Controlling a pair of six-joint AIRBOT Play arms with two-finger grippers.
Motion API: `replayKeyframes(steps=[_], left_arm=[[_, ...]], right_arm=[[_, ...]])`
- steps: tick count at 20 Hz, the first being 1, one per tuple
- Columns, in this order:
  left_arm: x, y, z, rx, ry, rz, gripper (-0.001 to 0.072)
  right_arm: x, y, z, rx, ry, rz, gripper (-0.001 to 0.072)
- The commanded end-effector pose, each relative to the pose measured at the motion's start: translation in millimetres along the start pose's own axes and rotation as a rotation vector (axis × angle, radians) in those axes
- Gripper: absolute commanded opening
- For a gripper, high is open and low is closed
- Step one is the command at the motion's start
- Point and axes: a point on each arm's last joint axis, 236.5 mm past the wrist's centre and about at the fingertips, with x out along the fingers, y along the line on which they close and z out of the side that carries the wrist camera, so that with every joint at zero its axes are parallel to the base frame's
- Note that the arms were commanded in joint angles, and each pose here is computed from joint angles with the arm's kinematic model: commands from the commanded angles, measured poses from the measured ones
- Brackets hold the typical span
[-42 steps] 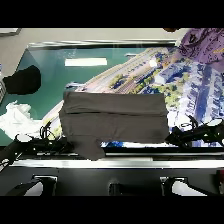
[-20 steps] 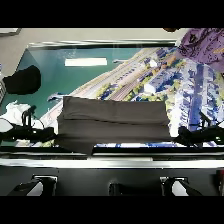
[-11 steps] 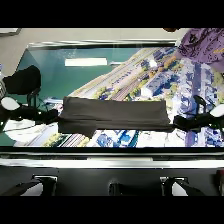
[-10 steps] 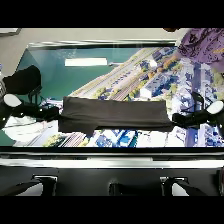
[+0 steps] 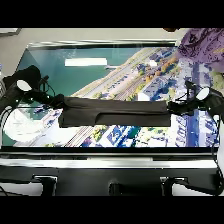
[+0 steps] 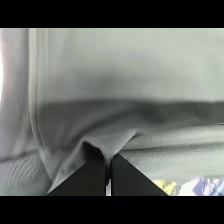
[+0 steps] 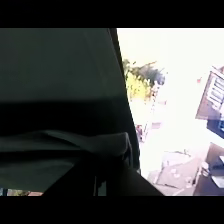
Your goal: Fold the clothes and pants, and hang the long-sleeved shirts on hangers.
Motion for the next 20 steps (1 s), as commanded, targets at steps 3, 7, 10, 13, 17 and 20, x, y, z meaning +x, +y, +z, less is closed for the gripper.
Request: replayKeyframes(steps=[3, 7, 10, 13, 17, 20], left_arm=[[29.7, 5.3, 15.0, -0.011, 0.036, -0.007, 0.0016], [37.0, 5.1, 28.4, -0.004, 0.027, -0.008, 0.0016], [25.2, -2.1, 51.9, 0.019, -0.045, -0.011, 0.0016], [17.7, -6.0, 71.4, 0.023, -0.117, -0.011, 0.0017], [26.8, -6.4, 88.7, 0.003, -0.183, -0.006, 0.0017], [52.6, 0.0, 81.3, -0.045, -0.134, -0.009, 0.0017]], right_arm=[[29.2, 5.6, 13.2, 0.048, -0.007, 0.046, 0.0033], [36.9, 7.7, 26.0, 0.071, -0.054, 0.064, 0.0033], [36.6, 6.9, 31.0, 0.064, -0.075, 0.061, 0.0033], [36.3, 6.0, 36.8, 0.062, -0.100, 0.058, 0.0033], [38.9, 8.6, 44.6, 0.082, -0.129, 0.075, 0.0033], [51.7, 16.1, 40.1, 0.068, -0.105, 0.079, 0.0034]])
